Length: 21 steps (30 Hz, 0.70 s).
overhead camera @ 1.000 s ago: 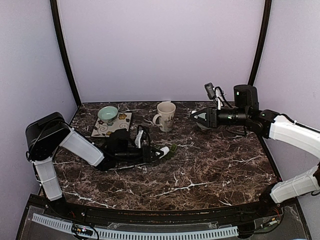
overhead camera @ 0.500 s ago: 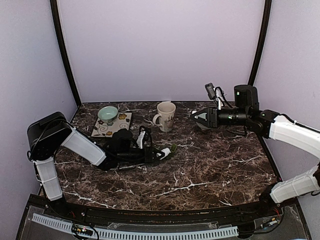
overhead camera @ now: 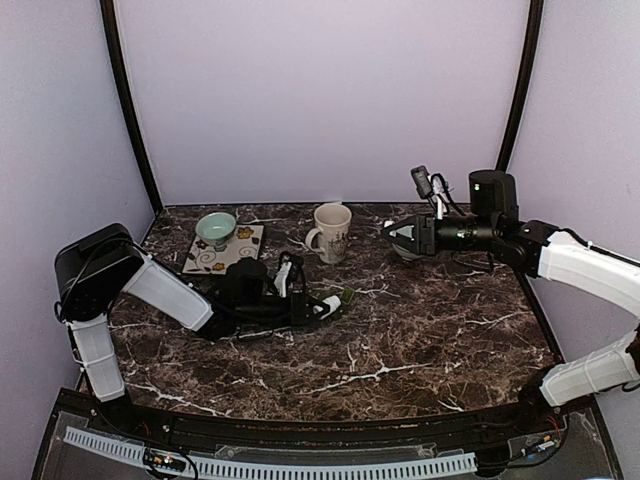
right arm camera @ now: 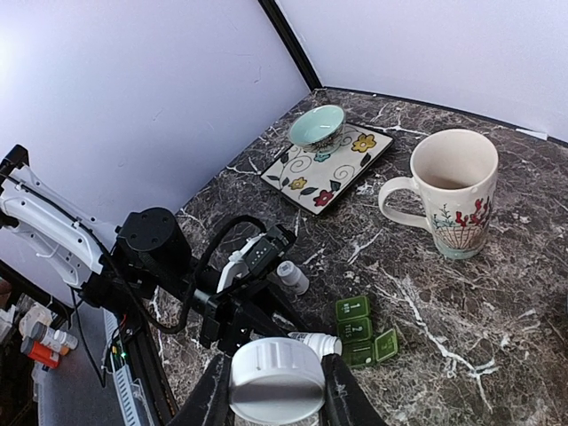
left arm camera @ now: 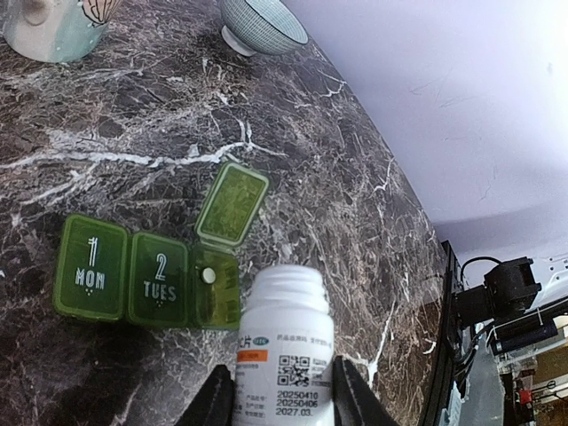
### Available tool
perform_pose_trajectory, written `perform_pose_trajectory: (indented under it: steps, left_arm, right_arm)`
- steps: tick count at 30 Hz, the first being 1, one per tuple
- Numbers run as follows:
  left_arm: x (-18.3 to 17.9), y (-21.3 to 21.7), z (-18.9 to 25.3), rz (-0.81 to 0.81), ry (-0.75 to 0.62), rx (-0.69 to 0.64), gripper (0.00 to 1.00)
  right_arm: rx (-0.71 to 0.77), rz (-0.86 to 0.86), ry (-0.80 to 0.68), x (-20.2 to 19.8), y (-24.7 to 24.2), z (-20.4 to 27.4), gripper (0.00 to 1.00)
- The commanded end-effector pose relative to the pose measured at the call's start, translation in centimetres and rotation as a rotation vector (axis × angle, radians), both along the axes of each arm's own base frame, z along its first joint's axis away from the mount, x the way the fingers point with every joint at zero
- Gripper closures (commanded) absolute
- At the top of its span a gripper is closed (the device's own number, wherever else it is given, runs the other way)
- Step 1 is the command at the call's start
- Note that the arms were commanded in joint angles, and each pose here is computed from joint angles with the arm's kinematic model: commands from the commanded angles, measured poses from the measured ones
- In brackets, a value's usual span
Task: Sort the pills into containers
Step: Pour the pill into the compartment of the pill container, then close the lid of the pill bottle on the pill bottle.
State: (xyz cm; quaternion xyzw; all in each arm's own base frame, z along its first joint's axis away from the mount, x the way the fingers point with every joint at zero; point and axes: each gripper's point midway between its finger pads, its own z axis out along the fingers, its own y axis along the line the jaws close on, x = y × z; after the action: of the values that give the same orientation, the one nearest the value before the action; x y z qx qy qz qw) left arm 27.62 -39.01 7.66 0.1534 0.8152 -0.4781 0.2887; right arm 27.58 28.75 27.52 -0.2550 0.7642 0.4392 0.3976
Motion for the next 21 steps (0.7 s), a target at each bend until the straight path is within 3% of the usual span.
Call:
perform_pose_trajectory:
  steps: [1,21]
  left_arm:
    - [0.0,-0.2,1.0,-0.005,-0.038,-0.015,0.89]
    - [-3.3,-0.5,9.7,-0.169,-0.164,-0.238,0.89]
  right_arm:
    - [0.024,0.007,-0.015,0.3,0.0,0.2,0.87]
    - [-0.013,0.113,0.008,-0.9,1.3,0.2,0.87]
